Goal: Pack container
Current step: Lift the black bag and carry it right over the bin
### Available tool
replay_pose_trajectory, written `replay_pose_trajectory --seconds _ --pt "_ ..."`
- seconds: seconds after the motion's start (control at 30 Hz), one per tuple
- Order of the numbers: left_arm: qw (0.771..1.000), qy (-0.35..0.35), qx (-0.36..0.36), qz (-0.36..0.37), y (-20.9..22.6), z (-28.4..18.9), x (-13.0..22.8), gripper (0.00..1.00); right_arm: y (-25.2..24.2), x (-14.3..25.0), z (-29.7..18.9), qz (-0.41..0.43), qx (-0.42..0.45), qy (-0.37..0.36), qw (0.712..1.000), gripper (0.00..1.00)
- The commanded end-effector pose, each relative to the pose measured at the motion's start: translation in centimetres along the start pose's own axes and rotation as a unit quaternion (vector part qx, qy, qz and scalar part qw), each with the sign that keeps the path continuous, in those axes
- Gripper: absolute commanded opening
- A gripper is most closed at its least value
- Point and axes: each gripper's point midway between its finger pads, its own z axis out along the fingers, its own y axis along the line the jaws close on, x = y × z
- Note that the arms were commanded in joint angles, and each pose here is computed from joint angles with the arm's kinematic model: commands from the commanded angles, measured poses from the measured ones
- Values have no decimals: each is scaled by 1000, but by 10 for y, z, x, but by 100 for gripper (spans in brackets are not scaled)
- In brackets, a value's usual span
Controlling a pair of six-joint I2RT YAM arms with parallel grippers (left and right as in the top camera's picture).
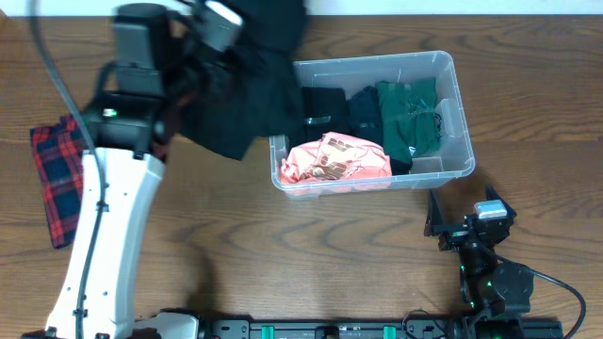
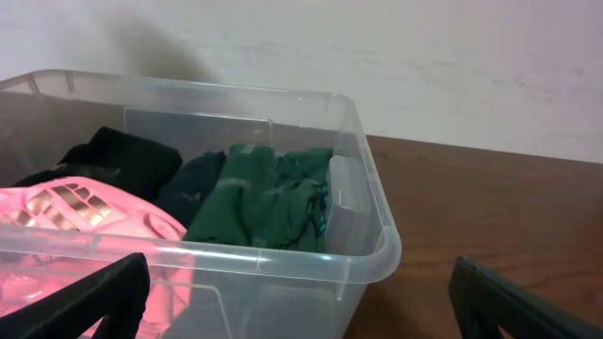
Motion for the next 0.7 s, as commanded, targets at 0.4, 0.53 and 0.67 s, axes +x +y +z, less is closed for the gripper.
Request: replay_pose_trajectory --seconds 0.4,0.53,0.67 --pt "951 -109 129 259 -136 -13 -65 6 -2 1 0 -6 6 1 1000 99" --pt "942 -108 139 285 -146 -4 -64 6 -2 1 0 -6 6 1 1000 99" --pt "942 -93 148 285 -149 15 -56 6 -2 1 0 -6 6 1 1000 99"
